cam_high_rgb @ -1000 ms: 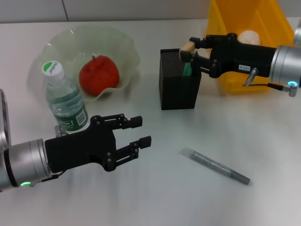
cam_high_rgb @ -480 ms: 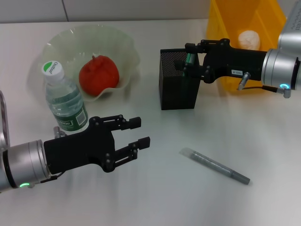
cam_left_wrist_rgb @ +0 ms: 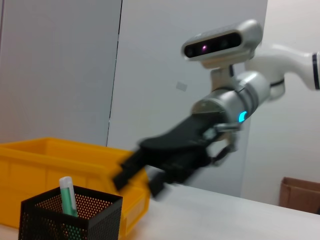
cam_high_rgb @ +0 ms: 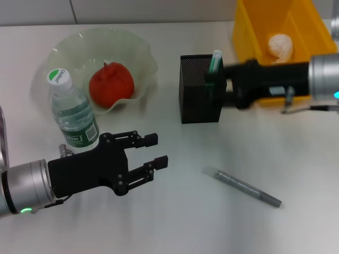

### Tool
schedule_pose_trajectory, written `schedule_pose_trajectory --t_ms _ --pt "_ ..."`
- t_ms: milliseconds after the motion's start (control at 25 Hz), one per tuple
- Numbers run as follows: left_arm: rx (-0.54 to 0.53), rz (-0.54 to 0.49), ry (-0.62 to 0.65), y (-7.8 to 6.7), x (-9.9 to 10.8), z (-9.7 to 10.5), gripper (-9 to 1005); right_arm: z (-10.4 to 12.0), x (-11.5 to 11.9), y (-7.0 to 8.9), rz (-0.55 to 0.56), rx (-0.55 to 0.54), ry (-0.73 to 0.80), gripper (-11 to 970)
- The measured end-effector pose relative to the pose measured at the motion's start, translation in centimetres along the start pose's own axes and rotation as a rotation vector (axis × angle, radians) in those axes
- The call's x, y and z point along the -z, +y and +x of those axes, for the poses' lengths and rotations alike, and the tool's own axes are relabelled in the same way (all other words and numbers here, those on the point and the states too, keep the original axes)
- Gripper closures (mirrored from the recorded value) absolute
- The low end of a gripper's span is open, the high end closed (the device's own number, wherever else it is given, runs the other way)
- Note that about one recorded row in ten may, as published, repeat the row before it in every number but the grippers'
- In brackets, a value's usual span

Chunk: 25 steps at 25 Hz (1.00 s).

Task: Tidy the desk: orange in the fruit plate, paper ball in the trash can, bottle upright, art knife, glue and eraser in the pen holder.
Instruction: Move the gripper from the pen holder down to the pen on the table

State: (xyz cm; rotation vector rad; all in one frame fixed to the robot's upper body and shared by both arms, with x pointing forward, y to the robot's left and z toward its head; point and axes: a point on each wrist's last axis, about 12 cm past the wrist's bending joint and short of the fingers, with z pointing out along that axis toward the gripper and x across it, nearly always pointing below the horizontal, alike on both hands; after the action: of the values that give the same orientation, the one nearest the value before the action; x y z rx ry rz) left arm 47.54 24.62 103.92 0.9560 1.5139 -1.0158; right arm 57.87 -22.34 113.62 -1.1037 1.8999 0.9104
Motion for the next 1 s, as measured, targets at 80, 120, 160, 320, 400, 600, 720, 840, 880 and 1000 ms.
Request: schedule_pose_trajectory --t_ms 80,120,160,320,400,600,720,840,880,1000 --pt "0.000 0.000 0.000 0.0 0.0 0.0 514 -0.3 0.5 0.4 -0.010 -0.013 0.059 410" --pt "0.000 0.002 -0.001 0.0 0.0 0.0 514 -0.8 1.2 1.0 -0.014 -0.043 0.178 411" --pt "0.000 0.002 -0.001 0.0 0.0 0.0 514 -0.8 1.2 1.0 -0.014 -0.043 0.178 411" --pt "-0.003 0.008 -0.001 0.0 -0.1 -0.1 514 -2.0 1.0 1.5 -0.017 -0.135 0.434 412" --pt "-0.003 0.009 -0.001 0.0 -0.2 -0.1 514 -2.4 0.1 1.6 -0.004 -0.157 0.531 412" --pt "-0.005 0.014 0.001 0.0 -0.3 -0.1 514 -3.4 -2.7 1.8 0.054 -0.142 0.753 413" --pt "-0.006 0.014 0.002 0.0 -0.3 -0.1 514 -3.4 -4.6 2.1 0.051 -0.130 0.844 414" --pt "-0.006 0.013 0.003 0.0 -0.3 -0.1 514 -3.2 -5.5 2.2 0.046 -0.122 0.879 414" --pt "-0.009 0.012 0.004 0.0 -0.3 -0.1 514 -3.1 -5.8 2.3 0.044 -0.116 0.894 415" --pt "-0.026 0.009 0.003 0.0 -0.3 0.1 514 -3.3 -6.5 2.5 0.041 -0.105 0.911 415"
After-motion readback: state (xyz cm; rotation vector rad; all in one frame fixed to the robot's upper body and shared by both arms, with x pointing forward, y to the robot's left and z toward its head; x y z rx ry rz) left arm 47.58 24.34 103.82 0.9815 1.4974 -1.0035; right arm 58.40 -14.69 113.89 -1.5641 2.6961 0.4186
